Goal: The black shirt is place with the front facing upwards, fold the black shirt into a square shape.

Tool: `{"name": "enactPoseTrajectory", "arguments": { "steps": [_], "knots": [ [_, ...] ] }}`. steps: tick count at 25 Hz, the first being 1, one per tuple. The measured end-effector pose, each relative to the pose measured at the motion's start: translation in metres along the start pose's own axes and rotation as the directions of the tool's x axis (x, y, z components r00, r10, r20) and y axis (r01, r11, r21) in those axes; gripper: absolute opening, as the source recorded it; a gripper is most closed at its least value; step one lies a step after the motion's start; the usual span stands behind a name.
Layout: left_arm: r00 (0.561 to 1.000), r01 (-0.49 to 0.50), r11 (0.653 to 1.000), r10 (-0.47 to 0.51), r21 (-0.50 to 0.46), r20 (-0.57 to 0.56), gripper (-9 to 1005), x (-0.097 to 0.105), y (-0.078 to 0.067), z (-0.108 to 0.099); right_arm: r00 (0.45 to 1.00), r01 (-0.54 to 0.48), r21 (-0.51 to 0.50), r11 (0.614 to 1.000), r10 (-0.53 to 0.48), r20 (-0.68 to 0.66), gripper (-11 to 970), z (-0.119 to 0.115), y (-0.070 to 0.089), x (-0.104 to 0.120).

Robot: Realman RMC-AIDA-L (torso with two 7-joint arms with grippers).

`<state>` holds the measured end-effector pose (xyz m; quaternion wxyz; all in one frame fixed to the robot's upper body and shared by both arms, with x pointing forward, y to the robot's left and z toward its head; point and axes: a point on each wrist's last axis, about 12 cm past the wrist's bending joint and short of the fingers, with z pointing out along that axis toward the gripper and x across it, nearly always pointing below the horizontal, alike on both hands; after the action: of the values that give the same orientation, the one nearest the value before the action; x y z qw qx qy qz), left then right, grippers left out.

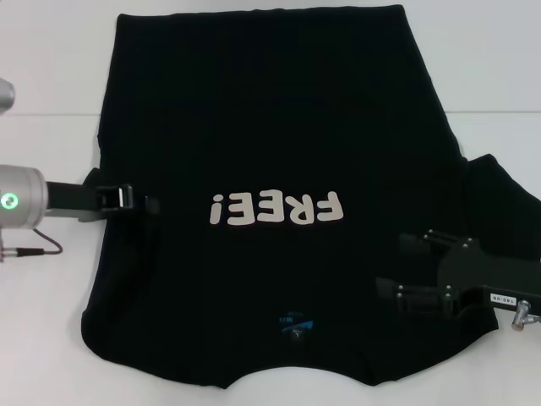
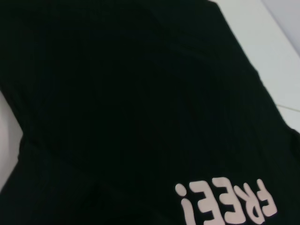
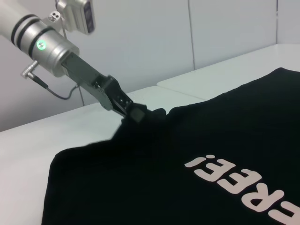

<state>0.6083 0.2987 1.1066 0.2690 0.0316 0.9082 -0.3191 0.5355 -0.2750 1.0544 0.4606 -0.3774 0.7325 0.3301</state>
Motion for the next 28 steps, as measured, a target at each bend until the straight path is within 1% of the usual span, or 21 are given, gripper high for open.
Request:
{"name": "enactPoseTrajectory", "arguments": {
  "steps": [2,6,8,9,10,12,17,19,20,23,25,28],
  "knots": [
    [1.0,0.022,1.0,-0.022,0.003,-0.009,42,0.003,0.001,0.005,1.0,-0.003,-0.002,1.0,0.003,0.0,916,0.0,0.0,0.001],
    [0.995,0.103,0.992,-0.103,0.079,0.002,105,0.011,0.0,0.009,1.0,-0.004,-0.002,1.0,0.004,-0.001,916,0.0,0.0,0.001],
    [0.986,0.162,0.977,-0.167,0.14,0.025,136,0.015,0.001,0.008,1.0,-0.003,-0.001,1.0,0.003,-0.002,915,0.0,0.0,0.001],
    [0.98,0.187,0.969,-0.195,0.164,0.036,175,0.017,0.002,0.006,1.0,-0.003,-0.001,1.0,0.003,-0.002,915,0.0,0.0,0.001],
    [0.973,0.213,0.96,-0.224,0.182,0.047,214,0.019,0.005,0.004,1.0,-0.003,-0.001,1.0,0.003,-0.002,915,0.0,0.0,0.001],
    [0.953,0.277,0.939,-0.296,0.206,0.064,292,0.026,0.014,-0.003,1.0,-0.003,-0.001,1.0,0.003,-0.002,915,0.0,0.0,0.001],
    [0.899,0.409,0.893,-0.429,0.185,0.084,512,0.046,0.044,-0.021,1.0,-0.004,0.003,1.0,0.004,-0.003,915,0.0,0.0,0.001],
    [0.88,0.446,0.877,-0.466,0.176,0.094,607,0.055,0.052,-0.026,1.0,-0.005,0.005,1.0,0.005,-0.004,915,0.0,0.0,0.001],
    [0.868,0.465,0.869,-0.485,0.171,0.103,635,0.059,0.056,-0.028,1.0,-0.006,0.005,1.0,0.006,-0.004,915,0.0,0.0,0.001],
    [0.843,0.501,0.85,-0.522,0.163,0.129,718,0.066,0.062,-0.029,1.0,-0.003,0.004,1.0,0.003,-0.004,915,0.001,-0.001,0.0],
    [0.838,0.51,0.845,-0.53,0.16,0.13,773,0.068,0.062,-0.026,1.0,-0.002,0.003,1.0,0.002,-0.003,915,0.001,-0.001,0.0],
    [0.835,0.519,0.839,-0.538,0.165,0.112,774,0.069,0.059,-0.02,1.0,-0.001,0.003,1.0,0.001,-0.003,916,0.002,-0.001,0.0]
  ]
}}
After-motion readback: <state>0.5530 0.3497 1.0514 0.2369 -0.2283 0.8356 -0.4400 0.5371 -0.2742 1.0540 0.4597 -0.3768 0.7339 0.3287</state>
